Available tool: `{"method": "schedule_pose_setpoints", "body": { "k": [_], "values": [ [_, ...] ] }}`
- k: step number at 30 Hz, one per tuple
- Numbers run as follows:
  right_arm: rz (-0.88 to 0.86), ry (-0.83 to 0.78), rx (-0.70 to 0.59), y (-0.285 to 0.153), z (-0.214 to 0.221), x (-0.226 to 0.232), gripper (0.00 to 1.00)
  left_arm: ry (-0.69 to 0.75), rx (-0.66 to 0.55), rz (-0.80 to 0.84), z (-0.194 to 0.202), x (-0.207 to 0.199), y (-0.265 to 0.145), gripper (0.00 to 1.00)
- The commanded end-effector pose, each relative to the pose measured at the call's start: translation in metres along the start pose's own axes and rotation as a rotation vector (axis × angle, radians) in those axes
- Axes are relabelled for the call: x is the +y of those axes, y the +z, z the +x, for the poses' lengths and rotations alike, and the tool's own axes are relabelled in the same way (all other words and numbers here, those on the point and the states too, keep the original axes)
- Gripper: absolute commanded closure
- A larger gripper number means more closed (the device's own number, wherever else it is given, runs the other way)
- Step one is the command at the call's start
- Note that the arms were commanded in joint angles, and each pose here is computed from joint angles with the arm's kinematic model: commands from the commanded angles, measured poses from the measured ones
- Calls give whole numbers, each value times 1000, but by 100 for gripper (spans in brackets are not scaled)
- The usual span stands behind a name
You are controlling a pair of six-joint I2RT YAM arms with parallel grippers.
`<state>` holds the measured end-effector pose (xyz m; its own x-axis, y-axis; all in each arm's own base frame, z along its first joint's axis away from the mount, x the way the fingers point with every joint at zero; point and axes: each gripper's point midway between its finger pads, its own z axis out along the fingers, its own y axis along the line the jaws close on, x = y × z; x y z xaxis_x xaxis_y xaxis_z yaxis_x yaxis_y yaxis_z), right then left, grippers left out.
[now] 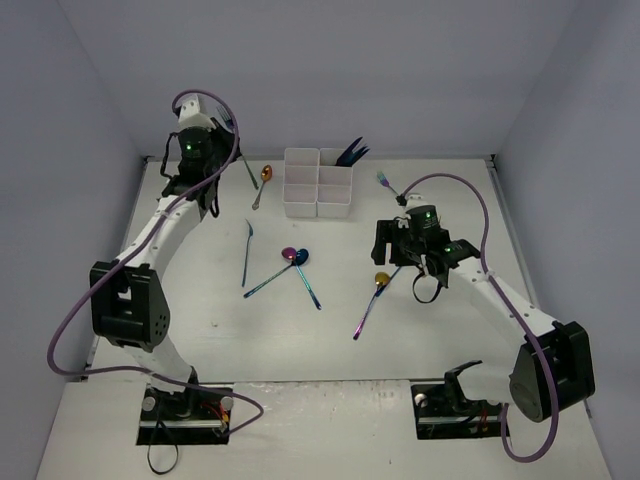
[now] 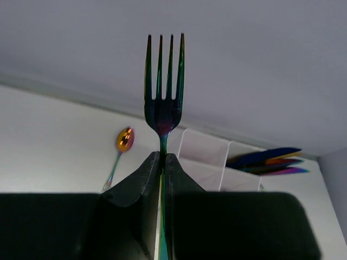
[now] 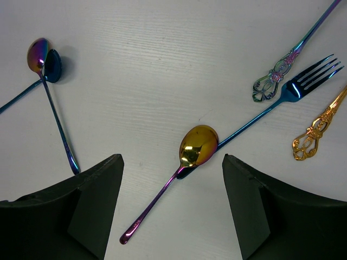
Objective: Sort the eating utensils into containers
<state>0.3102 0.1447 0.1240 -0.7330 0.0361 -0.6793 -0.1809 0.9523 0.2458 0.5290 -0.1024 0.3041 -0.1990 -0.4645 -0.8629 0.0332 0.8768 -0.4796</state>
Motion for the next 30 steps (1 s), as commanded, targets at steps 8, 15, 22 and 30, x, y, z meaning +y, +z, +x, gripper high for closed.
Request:
{"method": "schedule_pose_setpoints", "body": {
  "k": [8,15,22,30],
  "values": [
    [-50,-18,-49,-10,-17,11,29,31,-398,301,-59,-86,48,100],
    [-64,-10,-14,-5,-10,13,29,4,-501,410,-59,-111,70,100],
    [-63,-12,14,-1,0,11,29,2,-571,441,-54,-126,84,100],
    [-43,-21,42,5,5,7,29,33,-573,432,-41,-132,98,100]
  ]
}}
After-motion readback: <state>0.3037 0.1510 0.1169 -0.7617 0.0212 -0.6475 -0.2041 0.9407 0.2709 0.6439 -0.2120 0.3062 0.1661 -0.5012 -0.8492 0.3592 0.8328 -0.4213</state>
